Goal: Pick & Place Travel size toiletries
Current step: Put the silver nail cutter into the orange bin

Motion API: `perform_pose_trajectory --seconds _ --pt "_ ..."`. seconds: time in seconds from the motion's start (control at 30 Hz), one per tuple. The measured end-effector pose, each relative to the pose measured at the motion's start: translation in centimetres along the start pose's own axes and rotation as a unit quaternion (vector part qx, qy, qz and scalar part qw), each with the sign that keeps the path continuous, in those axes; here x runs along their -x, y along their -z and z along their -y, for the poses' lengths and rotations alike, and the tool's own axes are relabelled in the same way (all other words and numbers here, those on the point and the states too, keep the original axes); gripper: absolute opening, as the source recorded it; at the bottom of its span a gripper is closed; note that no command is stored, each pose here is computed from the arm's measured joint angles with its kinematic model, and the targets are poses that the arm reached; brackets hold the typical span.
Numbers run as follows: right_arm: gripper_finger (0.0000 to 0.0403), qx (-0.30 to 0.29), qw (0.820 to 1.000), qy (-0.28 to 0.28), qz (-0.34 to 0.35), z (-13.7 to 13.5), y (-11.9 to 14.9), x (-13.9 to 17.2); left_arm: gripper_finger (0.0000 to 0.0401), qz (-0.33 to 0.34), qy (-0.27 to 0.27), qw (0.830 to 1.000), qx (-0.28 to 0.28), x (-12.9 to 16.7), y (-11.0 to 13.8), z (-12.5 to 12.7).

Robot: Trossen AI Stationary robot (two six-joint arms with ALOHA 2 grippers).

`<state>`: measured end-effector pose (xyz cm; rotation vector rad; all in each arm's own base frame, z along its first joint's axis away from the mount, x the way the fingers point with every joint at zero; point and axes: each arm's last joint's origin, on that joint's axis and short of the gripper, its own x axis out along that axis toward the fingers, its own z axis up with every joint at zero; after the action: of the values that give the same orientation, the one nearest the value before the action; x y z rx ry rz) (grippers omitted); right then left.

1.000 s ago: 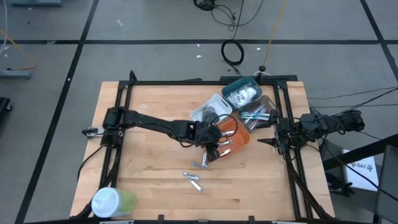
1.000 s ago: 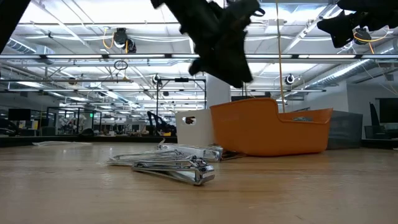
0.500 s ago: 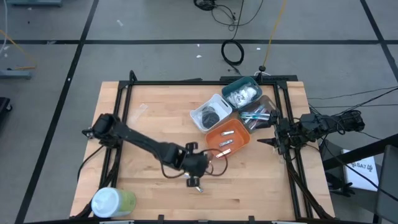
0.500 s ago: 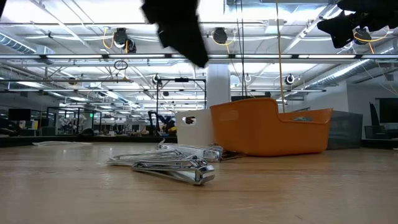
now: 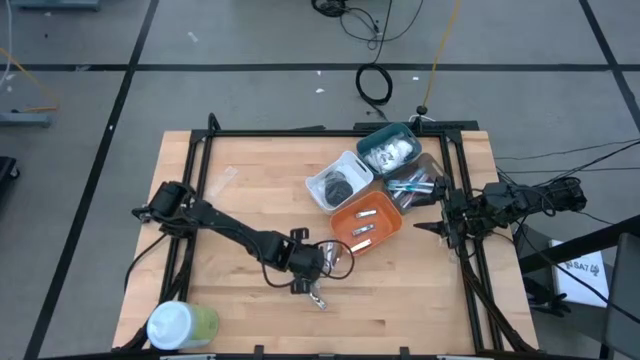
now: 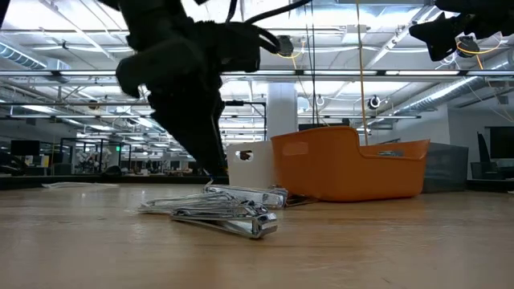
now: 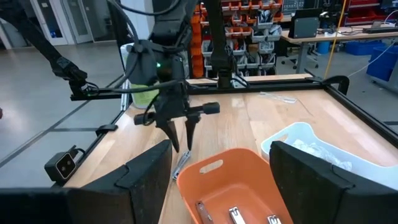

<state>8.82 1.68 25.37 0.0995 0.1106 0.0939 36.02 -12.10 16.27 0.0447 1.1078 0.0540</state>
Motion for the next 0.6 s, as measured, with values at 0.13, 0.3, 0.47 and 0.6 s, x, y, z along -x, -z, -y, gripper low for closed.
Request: perform_pose_trajectory --seconds 0.13,0.3,0.47,0.6 --pt "0.0256 0.0 1.0 0.0 0.0 0.0 0.0 0.0 0.0118 -0.006 -0.003 1.0 -0.014 -0.6 0.7 -0.4" --pt "0.0256 0.0 1.0 0.0 0.0 0.0 0.0 0.0 0.0118 0.007 -0.002 1.0 -0.012 -0.7 0.3 -0.8" --pt "0.0256 0.001 1.0 0.0 -0.001 0.0 0.0 0.0 0.0118 0.032 0.04 0.998 -0.021 -0.7 -0.4 -0.7" --pt "0.0256 0.001 1.0 0.0 -0.002 0.0 0.0 0.0 0.0118 0.027 0.074 0.996 -0.029 -1.1 -0.4 -0.4"
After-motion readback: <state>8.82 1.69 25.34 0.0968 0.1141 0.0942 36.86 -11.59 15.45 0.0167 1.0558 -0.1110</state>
